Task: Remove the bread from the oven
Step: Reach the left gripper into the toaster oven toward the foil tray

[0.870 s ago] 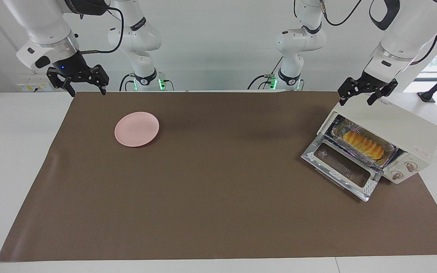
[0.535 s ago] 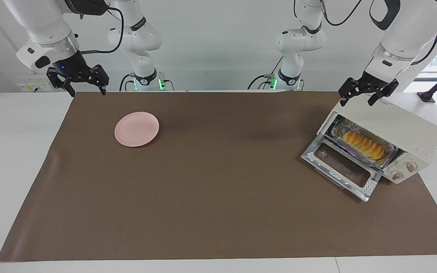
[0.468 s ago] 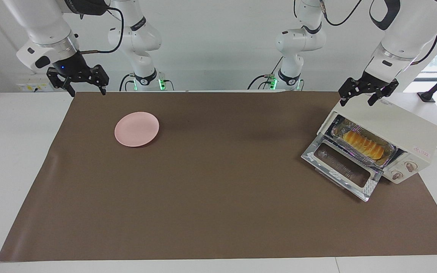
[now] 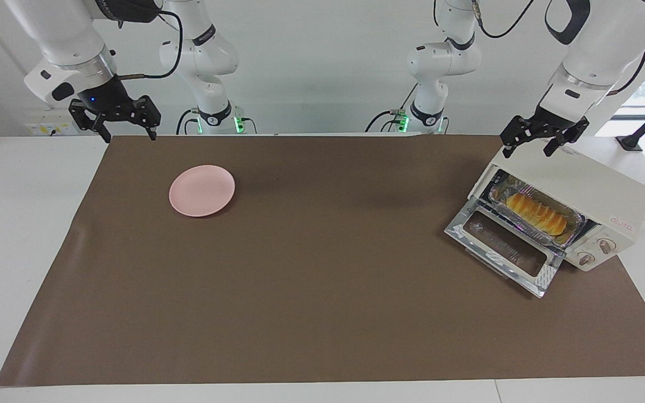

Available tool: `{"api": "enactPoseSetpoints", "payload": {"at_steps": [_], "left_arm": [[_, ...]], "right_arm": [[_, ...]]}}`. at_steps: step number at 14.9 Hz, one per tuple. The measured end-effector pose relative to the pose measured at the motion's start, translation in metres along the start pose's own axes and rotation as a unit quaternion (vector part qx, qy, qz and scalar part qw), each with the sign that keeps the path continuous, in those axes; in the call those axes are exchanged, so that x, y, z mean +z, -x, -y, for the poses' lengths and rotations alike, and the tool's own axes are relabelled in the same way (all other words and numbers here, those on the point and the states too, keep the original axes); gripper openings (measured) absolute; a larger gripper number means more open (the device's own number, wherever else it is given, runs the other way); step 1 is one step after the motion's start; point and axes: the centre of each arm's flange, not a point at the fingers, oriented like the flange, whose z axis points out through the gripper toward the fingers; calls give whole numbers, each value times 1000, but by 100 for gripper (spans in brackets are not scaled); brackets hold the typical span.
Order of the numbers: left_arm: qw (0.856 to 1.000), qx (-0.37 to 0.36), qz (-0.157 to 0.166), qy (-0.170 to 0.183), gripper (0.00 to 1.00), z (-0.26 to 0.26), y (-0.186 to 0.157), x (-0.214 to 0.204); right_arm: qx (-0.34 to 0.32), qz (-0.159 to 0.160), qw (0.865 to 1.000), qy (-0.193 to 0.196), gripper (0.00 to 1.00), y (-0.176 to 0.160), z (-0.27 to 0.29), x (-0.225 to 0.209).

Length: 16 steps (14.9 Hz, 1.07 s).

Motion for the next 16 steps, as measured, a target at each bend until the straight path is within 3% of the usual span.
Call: {"api": "enactPoseSetpoints", "payload": {"at_steps": [2, 6, 9, 11, 16], "left_arm": [[999, -45, 7, -5, 100, -12, -14, 15], [985, -167, 16, -36, 100, -22, -81, 72], [967, -238, -15, -88, 100, -10, -123, 129], [955, -272, -33, -111, 100, 7, -133, 158], [938, -324, -24, -120, 100, 38, -119, 206]], "right_arm": [[0, 0, 1000, 0, 100, 0, 0, 0], [0, 0, 1000, 0, 100, 0, 0, 0], [-1, 0, 1000, 0, 100, 0, 1, 0], [-3, 0, 1000, 0, 100, 0, 4, 0], [-3, 0, 1000, 0, 100, 0, 4, 0]]}}
